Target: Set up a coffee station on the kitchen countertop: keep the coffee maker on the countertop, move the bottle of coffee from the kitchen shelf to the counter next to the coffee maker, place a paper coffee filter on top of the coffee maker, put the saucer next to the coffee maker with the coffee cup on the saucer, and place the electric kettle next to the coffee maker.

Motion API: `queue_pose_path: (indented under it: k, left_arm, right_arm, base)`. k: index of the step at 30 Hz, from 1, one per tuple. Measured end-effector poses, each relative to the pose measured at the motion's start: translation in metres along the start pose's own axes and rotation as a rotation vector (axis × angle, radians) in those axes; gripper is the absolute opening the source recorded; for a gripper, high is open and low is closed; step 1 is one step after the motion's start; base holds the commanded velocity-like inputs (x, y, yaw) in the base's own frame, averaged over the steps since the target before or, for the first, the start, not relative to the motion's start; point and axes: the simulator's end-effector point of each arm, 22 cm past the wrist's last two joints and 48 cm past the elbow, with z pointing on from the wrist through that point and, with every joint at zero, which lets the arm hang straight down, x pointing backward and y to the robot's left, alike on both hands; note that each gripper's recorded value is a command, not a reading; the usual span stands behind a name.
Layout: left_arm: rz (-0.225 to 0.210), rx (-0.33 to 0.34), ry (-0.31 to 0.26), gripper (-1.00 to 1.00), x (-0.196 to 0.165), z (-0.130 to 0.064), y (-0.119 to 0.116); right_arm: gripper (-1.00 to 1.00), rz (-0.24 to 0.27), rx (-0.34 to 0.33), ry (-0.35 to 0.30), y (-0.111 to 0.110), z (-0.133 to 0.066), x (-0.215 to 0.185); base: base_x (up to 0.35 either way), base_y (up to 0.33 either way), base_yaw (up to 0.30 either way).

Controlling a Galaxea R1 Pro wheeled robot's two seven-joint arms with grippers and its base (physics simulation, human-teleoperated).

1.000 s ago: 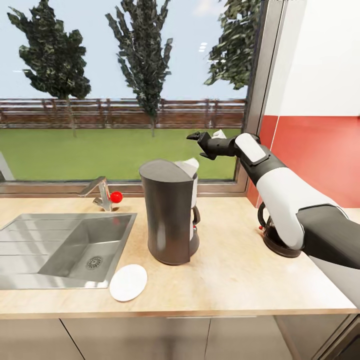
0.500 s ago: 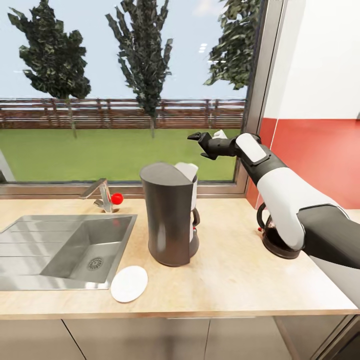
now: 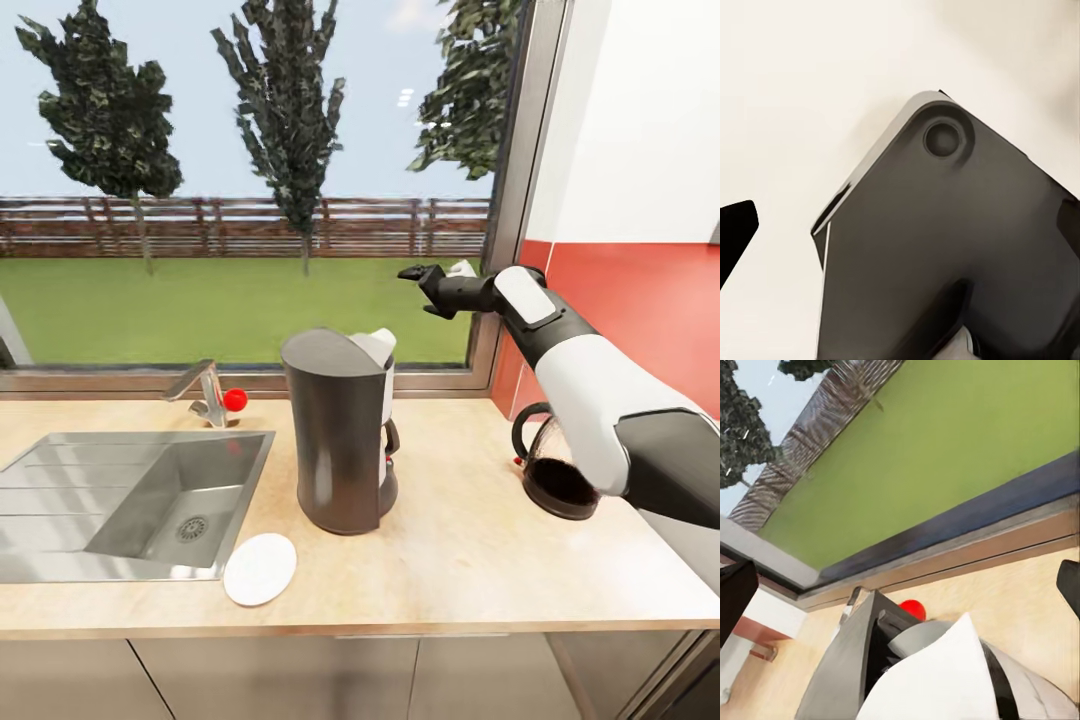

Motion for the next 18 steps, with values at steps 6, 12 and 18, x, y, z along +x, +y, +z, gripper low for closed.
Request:
queue_pose_path:
  k: [6, 12, 18]
  left_arm:
    - [0.001, 0.001, -0.011, 1.0, -0.003, -0.002, 0.0]
    - [0.0, 0.001, -0.023, 1.0, -0.006, -0.001, 0.0]
    - [0.0, 0.003, -0.02, 1.0, -0.005, -0.001, -0.002]
  right_arm:
    - [1.0, 0.004, 0.038, -0.023, -0.024, -0.015, -0.02]
    - [1.0, 0.015, 0.064, -0.019, -0.038, -0.017, -0.02]
    - [1.0, 0.01, 0.138, 0.004, -0.068, -0.014, -0.009]
  base:
    - [0.0, 0.0, 0.0]
    - [-0.142, 0.0, 0.0]
    - [-0.298, 0.0, 0.0]
